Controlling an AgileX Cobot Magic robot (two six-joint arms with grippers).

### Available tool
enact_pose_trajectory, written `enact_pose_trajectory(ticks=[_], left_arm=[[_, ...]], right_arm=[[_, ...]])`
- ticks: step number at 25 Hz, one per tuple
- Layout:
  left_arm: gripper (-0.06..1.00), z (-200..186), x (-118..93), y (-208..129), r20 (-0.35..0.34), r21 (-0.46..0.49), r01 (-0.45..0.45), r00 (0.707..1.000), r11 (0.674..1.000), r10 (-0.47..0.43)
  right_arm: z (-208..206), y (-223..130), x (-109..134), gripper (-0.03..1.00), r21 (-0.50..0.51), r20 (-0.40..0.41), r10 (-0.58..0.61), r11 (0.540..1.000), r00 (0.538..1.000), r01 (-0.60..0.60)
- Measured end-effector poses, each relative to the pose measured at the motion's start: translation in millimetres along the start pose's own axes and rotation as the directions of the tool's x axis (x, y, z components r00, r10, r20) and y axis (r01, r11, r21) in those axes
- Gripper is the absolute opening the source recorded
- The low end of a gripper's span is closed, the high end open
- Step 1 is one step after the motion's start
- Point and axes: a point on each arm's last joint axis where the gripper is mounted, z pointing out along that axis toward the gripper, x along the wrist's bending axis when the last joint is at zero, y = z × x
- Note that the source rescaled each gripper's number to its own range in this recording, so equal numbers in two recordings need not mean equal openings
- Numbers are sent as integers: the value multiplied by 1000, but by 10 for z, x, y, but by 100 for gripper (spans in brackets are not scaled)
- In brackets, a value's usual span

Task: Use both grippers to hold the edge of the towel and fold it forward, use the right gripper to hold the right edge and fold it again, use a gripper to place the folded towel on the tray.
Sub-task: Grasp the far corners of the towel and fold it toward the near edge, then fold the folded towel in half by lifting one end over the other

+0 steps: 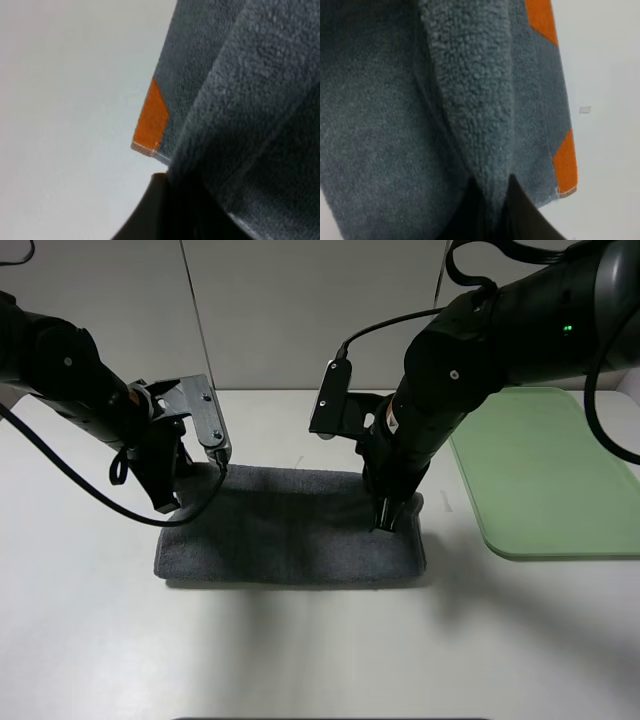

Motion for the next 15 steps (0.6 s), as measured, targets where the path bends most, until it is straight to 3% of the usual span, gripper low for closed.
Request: enact_pose_trajectory(ticks=[5, 6, 7, 9, 10, 12, 15], left_arm=[[18, 0, 9, -6, -4, -1, 16, 1000, 1000, -16], [26, 0, 13, -3, -8, -4, 31, 999, 1000, -31], [36, -3, 18, 1, -13, -9, 59, 998, 998, -59], [67, -10, 34, 14, -27, -26, 141, 990, 990, -142], [80, -10, 43, 22, -34, -38, 180, 983, 983, -182], [92, -8, 53, 31, -40, -52, 247, 968, 968, -249], [98, -9, 59, 36, -44, -60, 271, 961, 961, -274]], right_arm=[[0, 24, -21, 2, -27, 24, -7, 1000, 1000, 7], [-1, 27, -23, 9, -30, 25, 4, 1000, 1000, -3], [-1, 26, -24, 26, -30, 26, 18, 999, 999, -18], [0, 18, -29, 70, -22, 31, 45, 999, 999, -44], [0, 12, -37, 82, -15, 40, 34, 999, 999, -34], [-4, -1, -52, 93, -3, 56, 17, 1000, 998, -17], [-3, -11, -62, 99, 2, 60, 15, 1000, 998, -15]])
